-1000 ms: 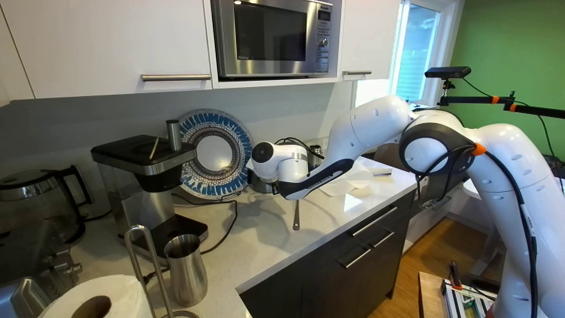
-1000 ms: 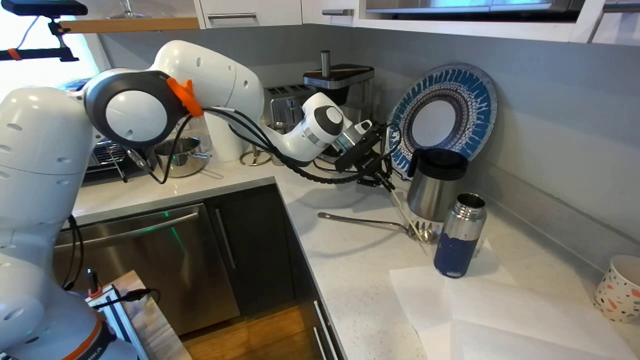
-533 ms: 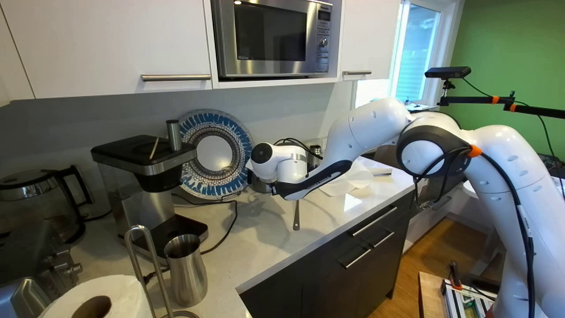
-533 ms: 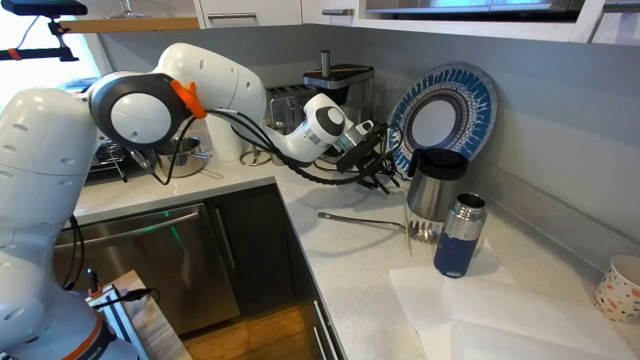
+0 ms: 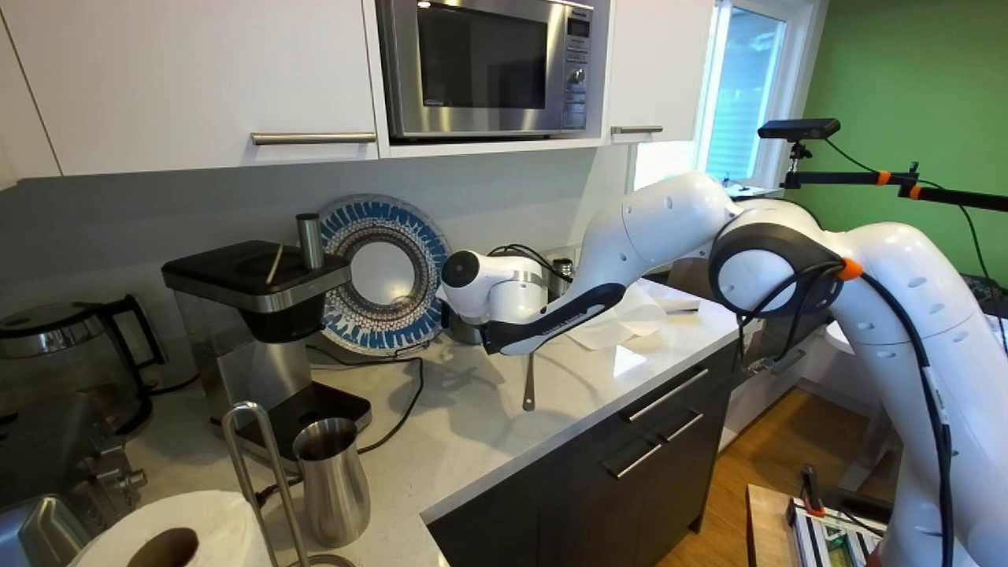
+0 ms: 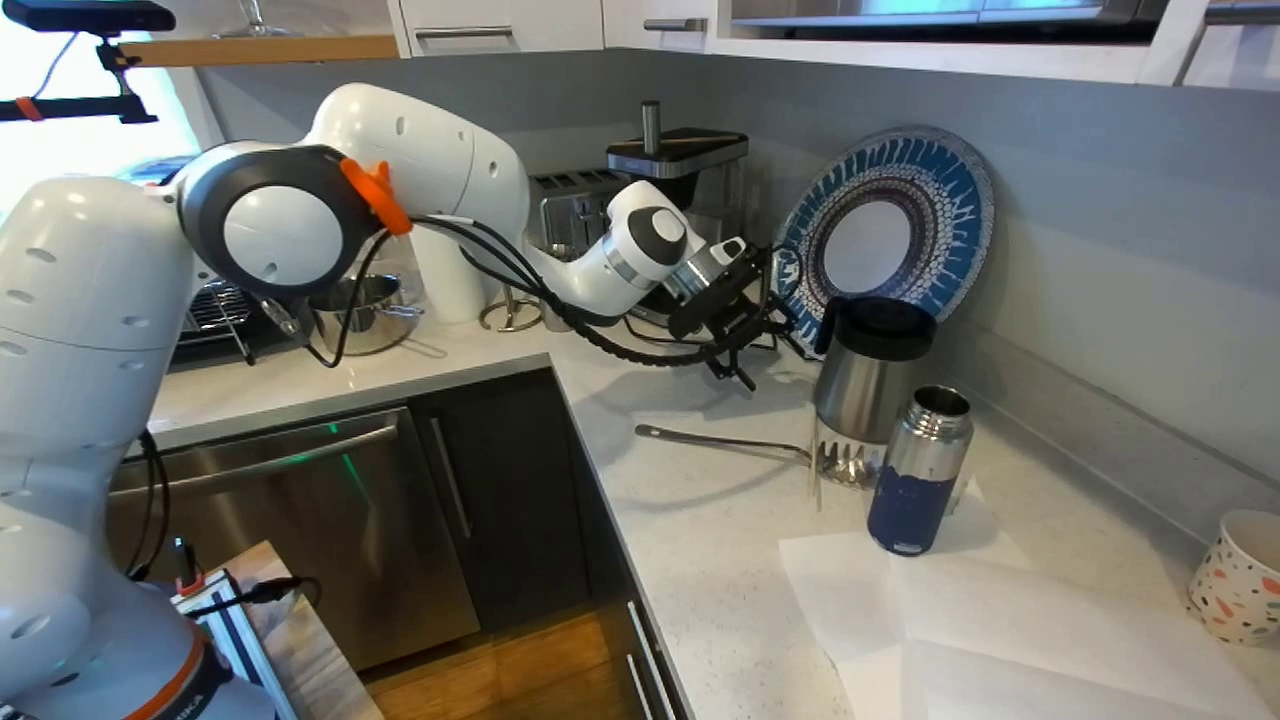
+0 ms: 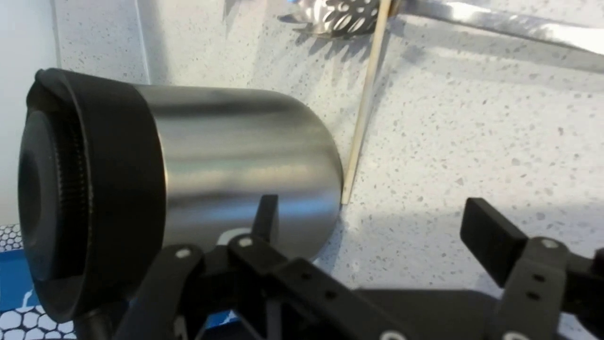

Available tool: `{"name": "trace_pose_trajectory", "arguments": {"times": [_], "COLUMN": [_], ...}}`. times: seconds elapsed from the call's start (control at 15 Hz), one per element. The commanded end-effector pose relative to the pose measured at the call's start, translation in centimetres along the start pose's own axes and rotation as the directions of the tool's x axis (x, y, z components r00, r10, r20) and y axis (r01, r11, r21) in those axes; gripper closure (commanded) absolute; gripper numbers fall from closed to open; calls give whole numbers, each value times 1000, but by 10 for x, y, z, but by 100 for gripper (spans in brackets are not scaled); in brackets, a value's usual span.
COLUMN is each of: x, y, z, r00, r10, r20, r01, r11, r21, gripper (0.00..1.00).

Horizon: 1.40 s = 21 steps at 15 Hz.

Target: Pick up the wooden chopstick from the silver cup and put it on the kitchen counter

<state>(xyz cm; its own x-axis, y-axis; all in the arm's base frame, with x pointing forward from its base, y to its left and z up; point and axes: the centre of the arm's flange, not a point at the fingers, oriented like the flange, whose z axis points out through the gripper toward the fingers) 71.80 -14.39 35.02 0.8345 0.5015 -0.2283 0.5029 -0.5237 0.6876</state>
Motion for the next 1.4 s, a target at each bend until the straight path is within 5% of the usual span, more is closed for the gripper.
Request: {"name": "trace_pose_trajectory", "arguments": {"times": [0.0, 0.33, 1.0, 1.07, 1.33], "x": [-5, -31, -86, -77, -83], "y": [7, 35, 73, 71, 76], "z": [-47, -127, -184, -183, -183], "r00": [998, 977, 875, 897, 882], "r10": [47, 214, 476, 437, 466], "r20": [52, 0, 88, 64, 70], "r01": [-53, -199, -393, -366, -383], "r11": [991, 908, 594, 655, 622], "r21": [119, 369, 702, 661, 683], "gripper": [0, 0, 0, 0, 0]}}
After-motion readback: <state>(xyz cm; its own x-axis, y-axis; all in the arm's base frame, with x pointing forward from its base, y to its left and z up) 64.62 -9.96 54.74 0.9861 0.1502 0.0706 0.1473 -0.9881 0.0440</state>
